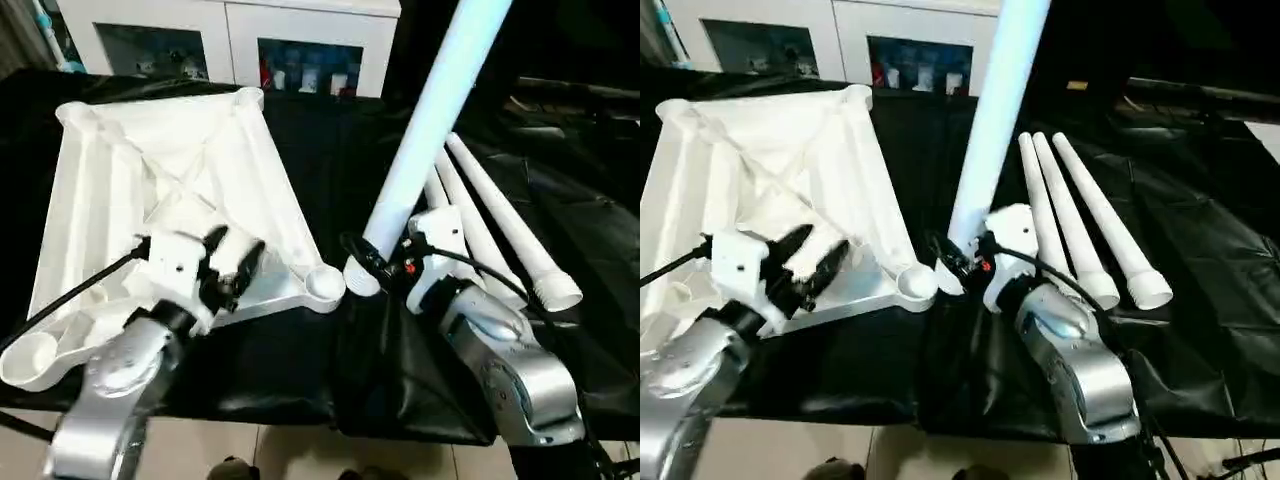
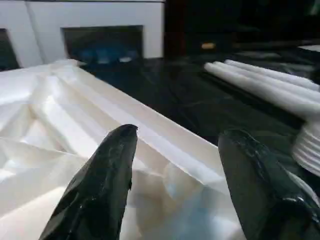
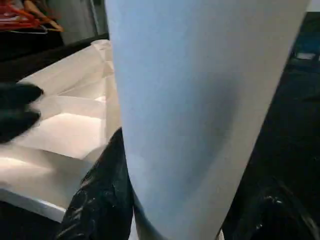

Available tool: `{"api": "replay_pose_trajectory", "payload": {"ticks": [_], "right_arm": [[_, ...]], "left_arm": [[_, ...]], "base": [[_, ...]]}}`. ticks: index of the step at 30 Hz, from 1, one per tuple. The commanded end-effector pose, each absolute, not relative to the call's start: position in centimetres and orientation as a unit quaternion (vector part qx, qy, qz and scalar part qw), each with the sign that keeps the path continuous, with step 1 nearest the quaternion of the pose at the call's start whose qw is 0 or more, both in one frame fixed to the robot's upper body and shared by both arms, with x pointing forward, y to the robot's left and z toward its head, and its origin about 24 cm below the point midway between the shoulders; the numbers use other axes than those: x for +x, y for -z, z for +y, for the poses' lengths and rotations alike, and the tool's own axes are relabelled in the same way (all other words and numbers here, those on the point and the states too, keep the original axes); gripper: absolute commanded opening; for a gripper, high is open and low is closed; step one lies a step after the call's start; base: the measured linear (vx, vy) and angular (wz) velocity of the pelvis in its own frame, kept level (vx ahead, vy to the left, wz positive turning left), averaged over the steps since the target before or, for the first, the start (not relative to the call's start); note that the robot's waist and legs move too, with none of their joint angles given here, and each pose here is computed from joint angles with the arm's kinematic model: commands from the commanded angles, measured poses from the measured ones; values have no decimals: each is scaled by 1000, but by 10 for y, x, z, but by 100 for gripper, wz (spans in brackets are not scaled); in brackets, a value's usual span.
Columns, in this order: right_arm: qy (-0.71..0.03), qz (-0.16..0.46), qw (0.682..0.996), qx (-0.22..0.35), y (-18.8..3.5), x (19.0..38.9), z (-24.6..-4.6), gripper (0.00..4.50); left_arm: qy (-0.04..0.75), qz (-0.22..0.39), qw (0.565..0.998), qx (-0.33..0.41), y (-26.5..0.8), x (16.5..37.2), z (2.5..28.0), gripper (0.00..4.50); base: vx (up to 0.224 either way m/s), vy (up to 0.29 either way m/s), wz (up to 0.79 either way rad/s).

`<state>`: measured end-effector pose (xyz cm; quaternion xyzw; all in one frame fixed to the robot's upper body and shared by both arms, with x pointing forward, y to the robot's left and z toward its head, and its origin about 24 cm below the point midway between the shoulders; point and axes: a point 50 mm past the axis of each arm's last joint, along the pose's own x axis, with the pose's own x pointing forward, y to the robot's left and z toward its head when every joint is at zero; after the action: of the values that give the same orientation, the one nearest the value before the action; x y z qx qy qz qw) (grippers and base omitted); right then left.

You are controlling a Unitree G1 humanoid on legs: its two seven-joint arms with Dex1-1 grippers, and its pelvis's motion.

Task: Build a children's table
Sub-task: Pick table leg

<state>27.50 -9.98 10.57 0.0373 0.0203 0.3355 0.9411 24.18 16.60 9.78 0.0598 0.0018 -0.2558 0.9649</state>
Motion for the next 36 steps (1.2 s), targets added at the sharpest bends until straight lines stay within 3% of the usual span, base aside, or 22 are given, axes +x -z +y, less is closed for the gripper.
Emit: {"api": "replay_pose_trajectory", "payload": {"ticks": [1,5,6,13,19,21,24,26,36], "right_arm": [[-351,17,935,42,-109,277,-101,186],[-379,26,925,35,-111,279,-102,186],[-399,34,916,32,-113,281,-103,186],[-435,38,900,-11,-116,283,-111,186],[-450,49,891,-28,-116,281,-117,186],[-454,54,889,-32,-115,280,-119,186],[-456,55,887,-37,-114,281,-120,186],[-457,55,887,-39,-114,281,-120,186],[-460,51,886,-42,-116,283,-119,186]], "left_arm": [[334,30,939,73,-92,242,159,329],[383,76,914,109,-84,255,164,370],[402,100,899,142,-80,266,169,370],[473,183,845,171,-72,284,174,370],[512,206,814,178,-76,290,178,370],[518,208,810,182,-77,292,179,333],[509,213,811,194,-77,296,179,329],[506,212,812,197,-78,296,178,300],[509,236,798,220,-88,291,173,244]], "base": [[0,0,0],[0,0,0],[0,0,0],[0,0,0],[0,0,0],[0,0,0],[0,0,0],[0,0,0],[0,0,0]]}}
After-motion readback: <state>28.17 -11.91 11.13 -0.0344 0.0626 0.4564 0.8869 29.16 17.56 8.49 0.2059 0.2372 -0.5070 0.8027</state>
